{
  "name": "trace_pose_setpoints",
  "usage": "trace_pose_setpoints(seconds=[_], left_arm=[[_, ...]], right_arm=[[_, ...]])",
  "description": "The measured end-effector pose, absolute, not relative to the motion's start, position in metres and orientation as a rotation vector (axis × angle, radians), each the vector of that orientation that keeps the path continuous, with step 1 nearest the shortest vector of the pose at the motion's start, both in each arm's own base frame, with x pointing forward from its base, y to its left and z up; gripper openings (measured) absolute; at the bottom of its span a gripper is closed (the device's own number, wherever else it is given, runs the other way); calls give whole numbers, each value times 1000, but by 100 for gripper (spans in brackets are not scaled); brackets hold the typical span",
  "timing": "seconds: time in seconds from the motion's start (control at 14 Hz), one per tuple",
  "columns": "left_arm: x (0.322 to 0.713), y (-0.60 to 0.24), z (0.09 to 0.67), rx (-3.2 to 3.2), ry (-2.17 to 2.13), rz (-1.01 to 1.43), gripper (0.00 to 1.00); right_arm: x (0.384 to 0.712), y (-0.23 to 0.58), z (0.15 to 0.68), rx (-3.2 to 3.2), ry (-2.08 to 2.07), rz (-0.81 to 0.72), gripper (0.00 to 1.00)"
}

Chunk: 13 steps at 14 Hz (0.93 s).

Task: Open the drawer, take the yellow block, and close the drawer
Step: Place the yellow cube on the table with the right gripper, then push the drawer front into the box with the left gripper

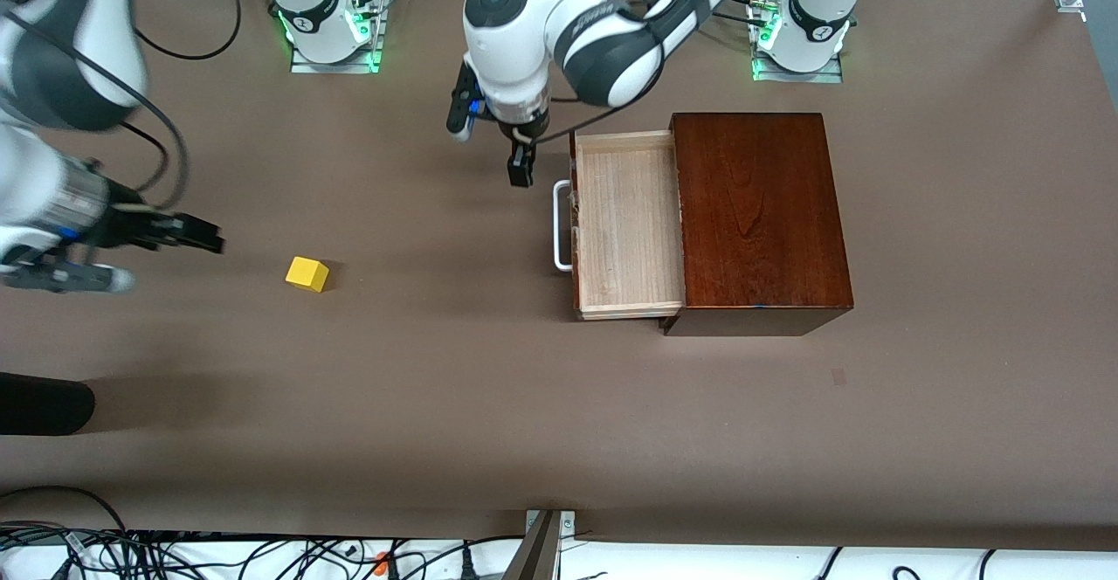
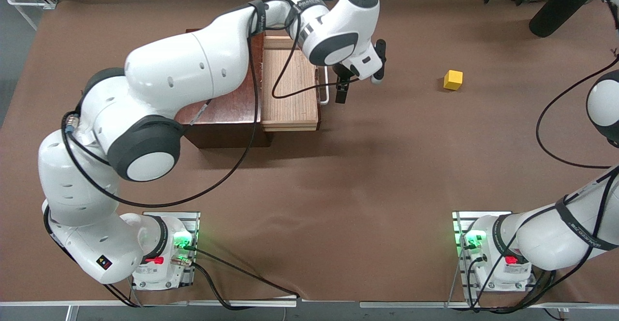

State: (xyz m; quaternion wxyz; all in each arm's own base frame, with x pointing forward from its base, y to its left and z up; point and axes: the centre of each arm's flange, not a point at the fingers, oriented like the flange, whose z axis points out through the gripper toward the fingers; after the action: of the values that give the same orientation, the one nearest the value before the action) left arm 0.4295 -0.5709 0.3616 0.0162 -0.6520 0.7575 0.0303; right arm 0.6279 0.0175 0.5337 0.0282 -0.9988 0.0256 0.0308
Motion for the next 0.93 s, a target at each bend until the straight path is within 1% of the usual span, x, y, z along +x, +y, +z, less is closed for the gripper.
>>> trace_pose_setpoints(seconds=[0.14,0.36,0.5,0.72,0.93], left_arm=[[435,-570,337,-2011,2347,121,100],[442,-567,323,-1974,2328,128,100],[446,-564,319,-1960,2315,133,100],[459,-553,316,-1973,2278,138,100],[467,-544,313,-1982,2250,169,100]], right_arm=[[624,15,553,-3083,68,116,100],[618,7,561,-3116,60,122,100],[608,-2,562,-3125,35,128,100],[587,-15,559,-3121,35,60,100],[571,-19,549,-3116,35,59,100]])
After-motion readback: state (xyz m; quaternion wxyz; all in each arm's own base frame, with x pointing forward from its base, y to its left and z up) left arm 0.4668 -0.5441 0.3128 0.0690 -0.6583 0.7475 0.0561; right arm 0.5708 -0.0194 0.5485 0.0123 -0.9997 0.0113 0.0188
